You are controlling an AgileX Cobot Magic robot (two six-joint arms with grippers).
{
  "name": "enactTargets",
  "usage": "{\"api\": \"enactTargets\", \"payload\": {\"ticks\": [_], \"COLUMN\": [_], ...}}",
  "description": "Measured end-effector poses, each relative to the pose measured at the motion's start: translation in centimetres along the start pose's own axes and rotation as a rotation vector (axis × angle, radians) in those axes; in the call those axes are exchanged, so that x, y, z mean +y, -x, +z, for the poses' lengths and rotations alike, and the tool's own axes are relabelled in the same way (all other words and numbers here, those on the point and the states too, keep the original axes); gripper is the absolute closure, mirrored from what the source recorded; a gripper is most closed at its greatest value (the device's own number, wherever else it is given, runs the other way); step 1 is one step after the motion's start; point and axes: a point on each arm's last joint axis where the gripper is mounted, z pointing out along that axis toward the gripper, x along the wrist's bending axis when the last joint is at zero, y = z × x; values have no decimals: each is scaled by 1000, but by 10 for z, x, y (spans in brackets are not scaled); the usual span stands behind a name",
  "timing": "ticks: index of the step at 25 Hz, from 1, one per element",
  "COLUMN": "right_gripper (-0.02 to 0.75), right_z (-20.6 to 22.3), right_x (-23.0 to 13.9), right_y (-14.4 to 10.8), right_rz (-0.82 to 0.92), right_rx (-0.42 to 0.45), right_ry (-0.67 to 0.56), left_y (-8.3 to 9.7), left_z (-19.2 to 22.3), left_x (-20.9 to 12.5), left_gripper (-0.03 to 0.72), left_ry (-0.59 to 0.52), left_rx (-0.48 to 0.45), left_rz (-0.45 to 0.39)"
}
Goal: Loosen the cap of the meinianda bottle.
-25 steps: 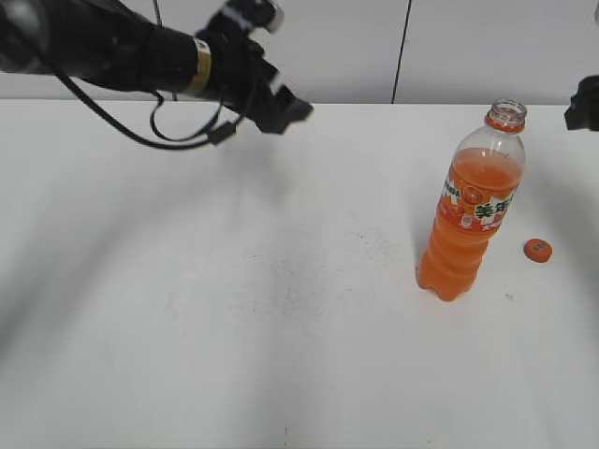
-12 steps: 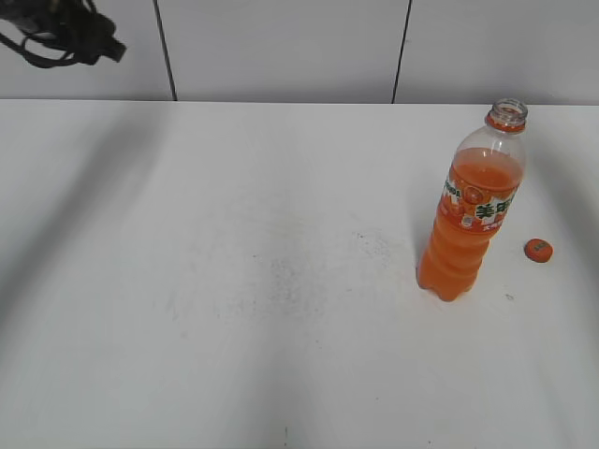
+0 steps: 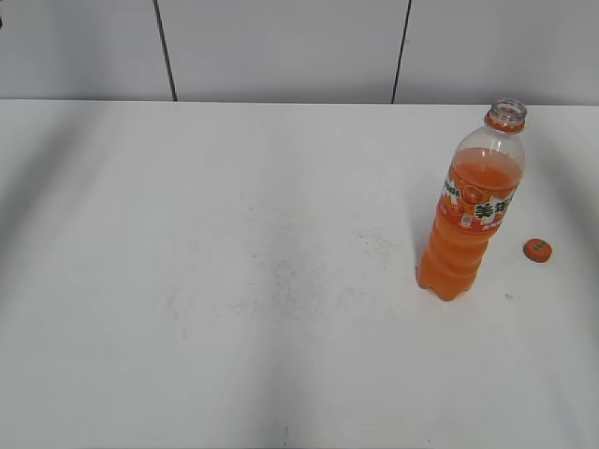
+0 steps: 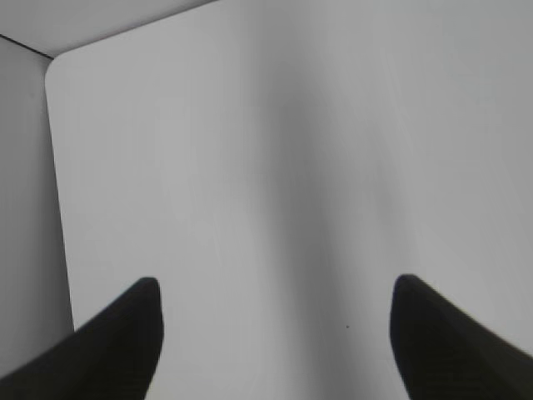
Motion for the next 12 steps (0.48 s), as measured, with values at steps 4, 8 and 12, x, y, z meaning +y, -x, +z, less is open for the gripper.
{"api": "enactTargets", "payload": {"ticks": [4, 8, 12], "right_gripper": [153, 153, 153], "right_z": [-31, -65, -77], "right_x": [-2, -26, -81], "right_y": [-2, -10, -23], "right_rz": [14, -21, -51], "right_rx": [23, 53, 91], "right_ry": [44, 81, 15], "left_y": [-3, 1, 14], "left_z": [-45, -73, -87], "left_x": [-8, -39, -96], "left_gripper": [175, 176, 176], "left_ry": [80, 79, 16], "left_rx": [-42, -66, -109], "left_rz": [-37, -38, -25]}}
